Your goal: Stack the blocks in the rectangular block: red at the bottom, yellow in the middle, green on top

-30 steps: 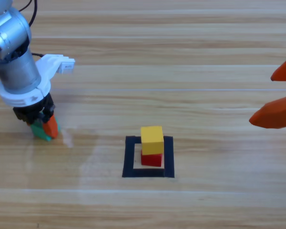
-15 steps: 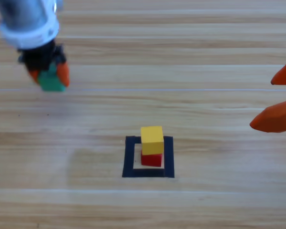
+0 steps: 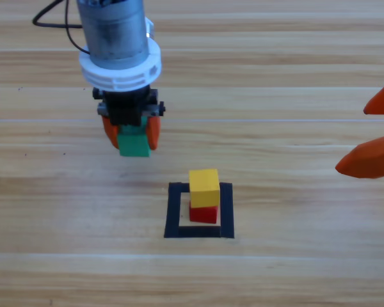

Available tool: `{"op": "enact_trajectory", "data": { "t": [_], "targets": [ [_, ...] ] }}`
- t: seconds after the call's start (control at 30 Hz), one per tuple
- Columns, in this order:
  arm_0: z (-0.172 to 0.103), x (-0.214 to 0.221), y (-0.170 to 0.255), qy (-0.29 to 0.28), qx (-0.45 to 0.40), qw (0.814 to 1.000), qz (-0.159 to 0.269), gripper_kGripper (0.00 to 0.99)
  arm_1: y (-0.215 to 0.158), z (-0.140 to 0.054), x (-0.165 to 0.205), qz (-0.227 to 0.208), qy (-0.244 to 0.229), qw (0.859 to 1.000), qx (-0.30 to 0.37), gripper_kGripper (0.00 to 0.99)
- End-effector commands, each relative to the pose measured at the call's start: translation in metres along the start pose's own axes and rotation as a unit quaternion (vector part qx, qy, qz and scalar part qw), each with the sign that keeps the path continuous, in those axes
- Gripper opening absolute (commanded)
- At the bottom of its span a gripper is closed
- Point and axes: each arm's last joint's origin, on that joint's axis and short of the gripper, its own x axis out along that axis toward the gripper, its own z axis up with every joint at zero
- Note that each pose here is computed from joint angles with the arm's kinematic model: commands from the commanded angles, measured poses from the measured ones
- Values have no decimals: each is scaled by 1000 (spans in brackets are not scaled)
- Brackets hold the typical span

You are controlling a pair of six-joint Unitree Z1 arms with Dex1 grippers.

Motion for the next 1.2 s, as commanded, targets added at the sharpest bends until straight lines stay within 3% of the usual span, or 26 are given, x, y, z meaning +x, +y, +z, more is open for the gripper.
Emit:
{"op": "enact_trajectory", "data": {
  "t": [0.03,0.4,1.2],
  "targets": [
    [-13,23,-25,26,11,999,15,0,-6,-6,6,3,8,1000,8,989],
    [-26,37,-50,35,13,999,22,0,-6,-7,7,3,9,1000,7,989],
    [-43,26,-73,10,5,1000,10,0,-6,-6,9,3,12,1000,3,989]
  ]
}}
